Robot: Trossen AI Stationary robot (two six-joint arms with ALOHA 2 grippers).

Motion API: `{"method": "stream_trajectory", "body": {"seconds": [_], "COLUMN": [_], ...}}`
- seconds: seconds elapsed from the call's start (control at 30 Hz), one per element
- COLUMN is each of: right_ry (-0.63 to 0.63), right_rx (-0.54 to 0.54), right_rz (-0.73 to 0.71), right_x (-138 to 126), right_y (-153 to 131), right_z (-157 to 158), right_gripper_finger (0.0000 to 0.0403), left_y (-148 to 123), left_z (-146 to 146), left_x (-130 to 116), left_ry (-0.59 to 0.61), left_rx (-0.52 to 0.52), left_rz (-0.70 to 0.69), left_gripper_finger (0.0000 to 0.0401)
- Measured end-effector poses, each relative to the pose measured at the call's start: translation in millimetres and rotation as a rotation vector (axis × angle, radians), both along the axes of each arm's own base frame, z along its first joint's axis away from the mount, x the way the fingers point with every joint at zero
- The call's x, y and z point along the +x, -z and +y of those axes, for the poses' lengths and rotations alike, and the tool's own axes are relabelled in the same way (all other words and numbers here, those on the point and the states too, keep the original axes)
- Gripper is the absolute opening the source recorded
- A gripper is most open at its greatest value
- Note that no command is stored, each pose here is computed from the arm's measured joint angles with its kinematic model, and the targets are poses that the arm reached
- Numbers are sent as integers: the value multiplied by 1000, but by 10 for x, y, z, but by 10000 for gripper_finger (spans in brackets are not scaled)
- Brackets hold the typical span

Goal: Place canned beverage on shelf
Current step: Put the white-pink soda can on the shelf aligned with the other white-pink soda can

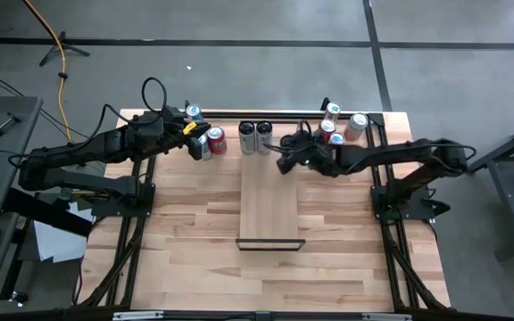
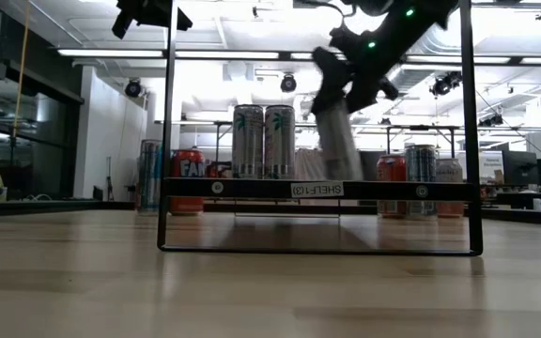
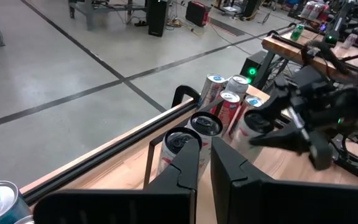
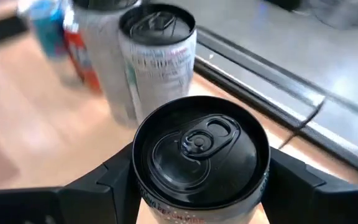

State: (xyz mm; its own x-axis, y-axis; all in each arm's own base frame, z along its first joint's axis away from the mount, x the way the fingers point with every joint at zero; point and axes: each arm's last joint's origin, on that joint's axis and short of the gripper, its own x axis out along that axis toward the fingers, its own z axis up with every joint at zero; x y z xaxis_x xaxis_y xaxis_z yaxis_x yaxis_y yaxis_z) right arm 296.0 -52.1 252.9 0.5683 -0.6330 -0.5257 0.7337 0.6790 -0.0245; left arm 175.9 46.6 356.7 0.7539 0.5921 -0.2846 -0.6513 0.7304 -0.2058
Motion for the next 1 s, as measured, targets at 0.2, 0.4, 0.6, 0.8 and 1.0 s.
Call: {"method": "stream_trajectory", "body": {"seconds": [0.2,0.4,0.6,0.8,1.0], "right_ry": [-264,-334,-480,-506,-558], "right_rx": [-10,36,81,6,-9], "right_rz": [57,-181,-342,-284,-235], "right_x": [-265,-482,-587,-593,-444], "right_y": [-159,-122,16,-28,-13], "right_z": [-63,-278,-508,-721,-886], "right_gripper_finger": [237,245,245,246,247], "left_y": [1,-1,-1,-1,-3], "left_z": [0,0,0,0,1], "left_x": [0,0,0,1,1], "left_ry": [5,2,4,-1,-2], "left_rx": [12,6,11,0,0], "left_rz": [9,4,7,-3,-6], "left_gripper_finger": [0,0,0,0,0]}}
